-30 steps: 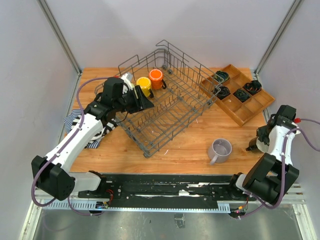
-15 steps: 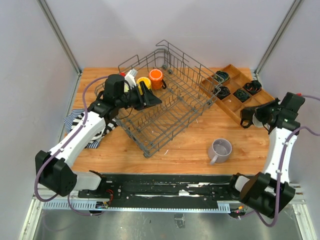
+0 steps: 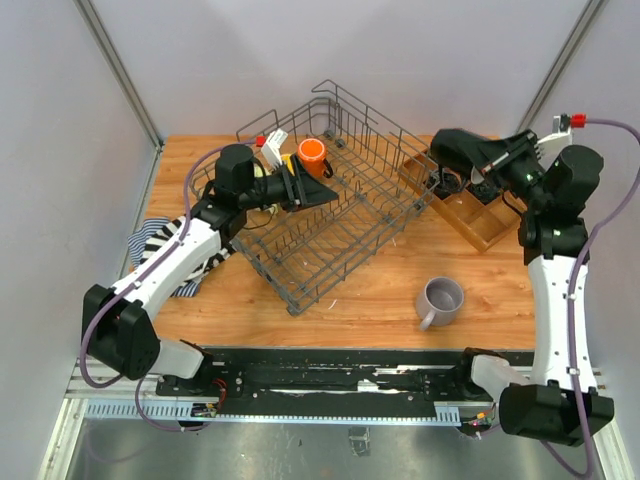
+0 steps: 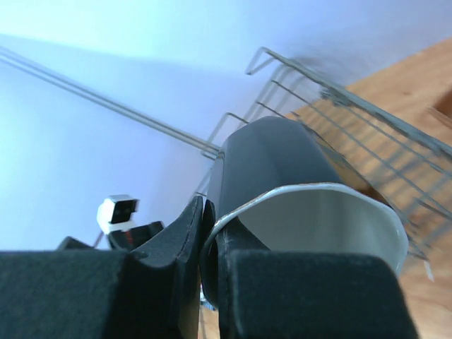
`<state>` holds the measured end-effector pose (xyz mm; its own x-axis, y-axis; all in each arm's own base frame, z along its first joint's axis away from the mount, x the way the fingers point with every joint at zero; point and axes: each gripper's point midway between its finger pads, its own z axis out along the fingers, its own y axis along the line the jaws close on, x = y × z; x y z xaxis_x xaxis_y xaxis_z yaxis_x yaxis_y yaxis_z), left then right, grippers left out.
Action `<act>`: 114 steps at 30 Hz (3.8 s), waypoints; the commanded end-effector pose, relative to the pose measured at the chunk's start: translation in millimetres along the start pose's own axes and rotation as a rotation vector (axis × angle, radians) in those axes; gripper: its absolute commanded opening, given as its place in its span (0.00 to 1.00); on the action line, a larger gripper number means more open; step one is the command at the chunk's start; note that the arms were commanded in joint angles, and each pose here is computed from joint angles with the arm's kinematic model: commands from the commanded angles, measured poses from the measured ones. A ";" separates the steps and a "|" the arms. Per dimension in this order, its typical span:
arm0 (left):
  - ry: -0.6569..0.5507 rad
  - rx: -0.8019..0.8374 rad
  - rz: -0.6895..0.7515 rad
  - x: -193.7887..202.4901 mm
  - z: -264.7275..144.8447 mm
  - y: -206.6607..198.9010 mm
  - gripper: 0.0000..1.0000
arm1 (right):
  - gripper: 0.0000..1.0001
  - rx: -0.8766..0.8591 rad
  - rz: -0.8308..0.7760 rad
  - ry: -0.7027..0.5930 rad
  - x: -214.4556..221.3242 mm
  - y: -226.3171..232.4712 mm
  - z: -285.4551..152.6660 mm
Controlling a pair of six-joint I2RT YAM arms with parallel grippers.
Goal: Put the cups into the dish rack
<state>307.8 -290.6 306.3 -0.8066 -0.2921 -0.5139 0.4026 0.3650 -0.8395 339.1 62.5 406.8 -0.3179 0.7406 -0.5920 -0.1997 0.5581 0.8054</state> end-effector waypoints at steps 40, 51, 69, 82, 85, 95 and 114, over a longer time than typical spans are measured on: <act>-0.062 0.277 0.054 -40.8 45.4 -86.7 0.63 | 0.01 -0.636 -0.026 0.080 41.7 182.8 44.2; -0.085 0.507 -0.072 -42.1 38.4 -113.9 0.64 | 0.01 -0.664 0.018 0.085 48.9 186.9 41.4; -0.081 0.548 -0.055 -43.9 37.7 -136.6 0.64 | 0.01 -0.678 0.057 0.139 79.7 190.4 49.1; -0.050 0.602 -0.036 -38.7 34.2 -147.7 0.58 | 0.01 -0.654 0.063 0.166 96.8 180.1 59.4; -0.054 0.610 -0.039 -38.7 33.7 -147.8 0.56 | 0.01 -0.652 0.064 0.173 100.0 178.7 60.2; -0.092 0.618 -0.040 -43.0 32.8 -147.5 0.13 | 0.01 -0.632 0.054 0.182 105.9 170.2 62.2; -0.334 0.137 0.062 -59.9 17.0 -63.7 0.01 | 0.56 -0.443 -0.027 0.158 97.3 105.8 69.2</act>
<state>329.4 -337.3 372.8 -0.7410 -0.4744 -0.4753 0.4670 0.1446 -0.8724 348.9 239.7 436.5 -0.4870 0.6397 -0.5947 -0.5681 0.2853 0.7720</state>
